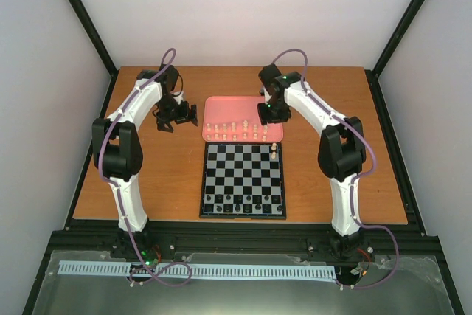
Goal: Set up the chess pieces on the board
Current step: Place the chess piece on the chessboard, then pick up the chess piece from the storage box.
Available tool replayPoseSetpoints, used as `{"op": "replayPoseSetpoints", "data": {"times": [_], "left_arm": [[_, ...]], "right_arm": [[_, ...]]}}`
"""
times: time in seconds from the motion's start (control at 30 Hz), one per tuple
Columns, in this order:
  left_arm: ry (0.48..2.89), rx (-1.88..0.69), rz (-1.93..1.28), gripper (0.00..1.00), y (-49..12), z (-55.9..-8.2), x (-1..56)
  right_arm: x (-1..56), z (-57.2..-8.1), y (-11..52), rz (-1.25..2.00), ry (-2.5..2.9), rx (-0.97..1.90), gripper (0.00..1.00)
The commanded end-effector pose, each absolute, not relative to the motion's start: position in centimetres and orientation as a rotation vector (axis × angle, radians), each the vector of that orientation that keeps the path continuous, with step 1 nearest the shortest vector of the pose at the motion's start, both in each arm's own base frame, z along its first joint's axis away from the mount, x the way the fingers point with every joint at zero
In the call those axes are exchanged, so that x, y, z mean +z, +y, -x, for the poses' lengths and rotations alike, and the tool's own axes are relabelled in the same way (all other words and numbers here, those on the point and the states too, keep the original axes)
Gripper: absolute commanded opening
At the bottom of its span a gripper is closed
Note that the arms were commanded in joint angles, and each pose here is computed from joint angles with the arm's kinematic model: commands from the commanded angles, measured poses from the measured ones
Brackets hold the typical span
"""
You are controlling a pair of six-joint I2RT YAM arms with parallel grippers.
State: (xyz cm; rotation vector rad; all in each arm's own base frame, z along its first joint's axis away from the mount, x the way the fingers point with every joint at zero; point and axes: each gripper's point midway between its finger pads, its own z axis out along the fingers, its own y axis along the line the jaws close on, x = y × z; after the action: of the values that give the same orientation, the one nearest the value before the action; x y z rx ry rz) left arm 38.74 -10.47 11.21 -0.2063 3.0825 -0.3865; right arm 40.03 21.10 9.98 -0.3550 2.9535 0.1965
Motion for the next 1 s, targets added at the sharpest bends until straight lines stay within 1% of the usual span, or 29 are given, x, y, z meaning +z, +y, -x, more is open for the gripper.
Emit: {"op": "replayPoseSetpoints", "data": {"times": [0.0,0.17,0.37,0.8,0.97], "left_arm": [[3.042,-0.398,0.157,1.0,-10.7,-39.0,12.6],[3.042,-0.395,0.154,1.0,-10.7,-39.1,12.6],[3.046,-0.374,0.154,1.0,-10.4,-39.0,12.4],[3.056,-0.371,0.157,1.0,-10.4,-39.1,12.0],[3.058,-0.369,0.157,1.0,-10.4,-39.2,11.9]], "right_arm": [[9.3,-41.7,21.2,0.315,2.973,0.188,0.46],[8.2,-43.3,22.3,0.304,2.971,0.232,0.43],[6.6,-44.4,22.2,0.296,2.982,0.193,0.42],[4.1,-43.8,21.6,0.314,3.042,0.151,0.42],[4.3,-43.9,21.6,0.311,3.037,0.155,0.42]]}}
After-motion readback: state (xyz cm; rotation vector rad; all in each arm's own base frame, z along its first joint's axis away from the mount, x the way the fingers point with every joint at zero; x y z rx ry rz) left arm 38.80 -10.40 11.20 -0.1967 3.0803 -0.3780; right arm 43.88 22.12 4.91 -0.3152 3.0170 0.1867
